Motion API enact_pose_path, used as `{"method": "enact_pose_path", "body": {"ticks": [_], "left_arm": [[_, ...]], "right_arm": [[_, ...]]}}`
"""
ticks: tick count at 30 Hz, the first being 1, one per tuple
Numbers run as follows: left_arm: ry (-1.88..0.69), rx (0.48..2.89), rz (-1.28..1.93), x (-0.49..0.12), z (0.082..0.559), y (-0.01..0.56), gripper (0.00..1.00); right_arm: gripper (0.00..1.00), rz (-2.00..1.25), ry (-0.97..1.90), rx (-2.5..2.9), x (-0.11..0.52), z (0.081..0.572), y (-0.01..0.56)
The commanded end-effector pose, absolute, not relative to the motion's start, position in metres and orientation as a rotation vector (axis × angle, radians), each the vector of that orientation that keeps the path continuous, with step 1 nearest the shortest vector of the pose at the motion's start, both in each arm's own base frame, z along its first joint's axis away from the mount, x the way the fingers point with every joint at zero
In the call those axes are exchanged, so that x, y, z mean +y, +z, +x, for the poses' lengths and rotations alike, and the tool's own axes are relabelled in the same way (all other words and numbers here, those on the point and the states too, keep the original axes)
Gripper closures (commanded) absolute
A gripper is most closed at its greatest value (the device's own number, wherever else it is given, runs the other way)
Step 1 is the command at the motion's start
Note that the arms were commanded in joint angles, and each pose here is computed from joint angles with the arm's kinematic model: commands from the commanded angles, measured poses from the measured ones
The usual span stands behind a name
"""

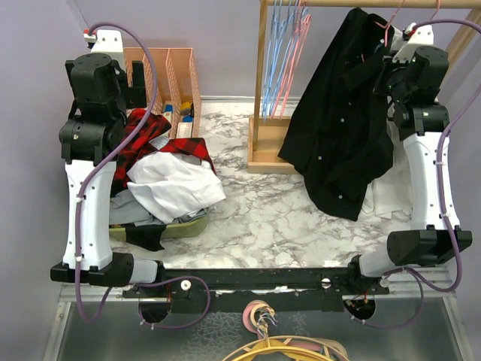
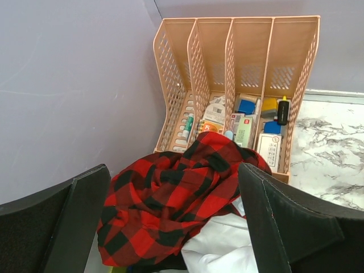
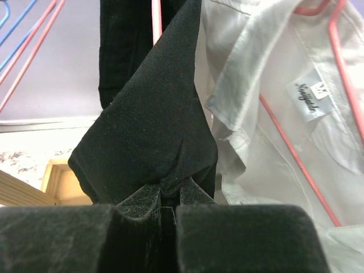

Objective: Place the shirt on the hanger

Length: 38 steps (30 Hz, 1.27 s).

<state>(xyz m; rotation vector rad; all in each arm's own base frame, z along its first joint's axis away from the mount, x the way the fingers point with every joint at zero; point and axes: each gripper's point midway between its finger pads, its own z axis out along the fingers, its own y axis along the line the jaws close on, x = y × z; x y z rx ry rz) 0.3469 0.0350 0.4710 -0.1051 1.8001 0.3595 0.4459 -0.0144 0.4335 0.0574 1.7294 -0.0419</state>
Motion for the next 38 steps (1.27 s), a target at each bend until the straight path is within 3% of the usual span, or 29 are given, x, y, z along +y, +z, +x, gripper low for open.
{"method": "enact_pose_path", "body": {"ticks": [1,17,18,19,21,23,30,38], "left_arm": [[0.301,1.817,-0.093,0.033,0.360,0.461,0.03],[0.304,1.883,-0.122,0.050,0.369,0.428,0.03],[0.301,1.887,-0.127,0.049,0.369,0.427,0.02],[0.297,1.890,-0.131,0.049,0.370,0.425,0.02],[0.301,1.893,-0.143,0.050,0.369,0.422,0.02],[0.320,1.895,-0.164,0.054,0.366,0.422,0.02],[0.502,1.837,-0.345,0.089,0.354,0.425,0.03],[0.426,1.874,-0.255,0.089,0.352,0.417,0.03]], "right_arm": [[0.99,0.081,0.039,1.673,-0.022,0.449,0.447],[0.98,0.060,0.096,1.727,-0.021,0.444,0.416],[0.91,0.071,0.085,1.726,-0.023,0.441,0.418],[0.74,0.086,0.069,1.716,-0.026,0.438,0.424],[0.28,0.129,0.023,1.657,-0.035,0.425,0.450],[0.01,0.159,-0.016,1.544,-0.041,0.407,0.488],[0.01,0.115,0.077,1.276,-0.021,0.349,0.585],[0.00,-0.094,0.338,1.198,0.036,0.324,0.595]]}}
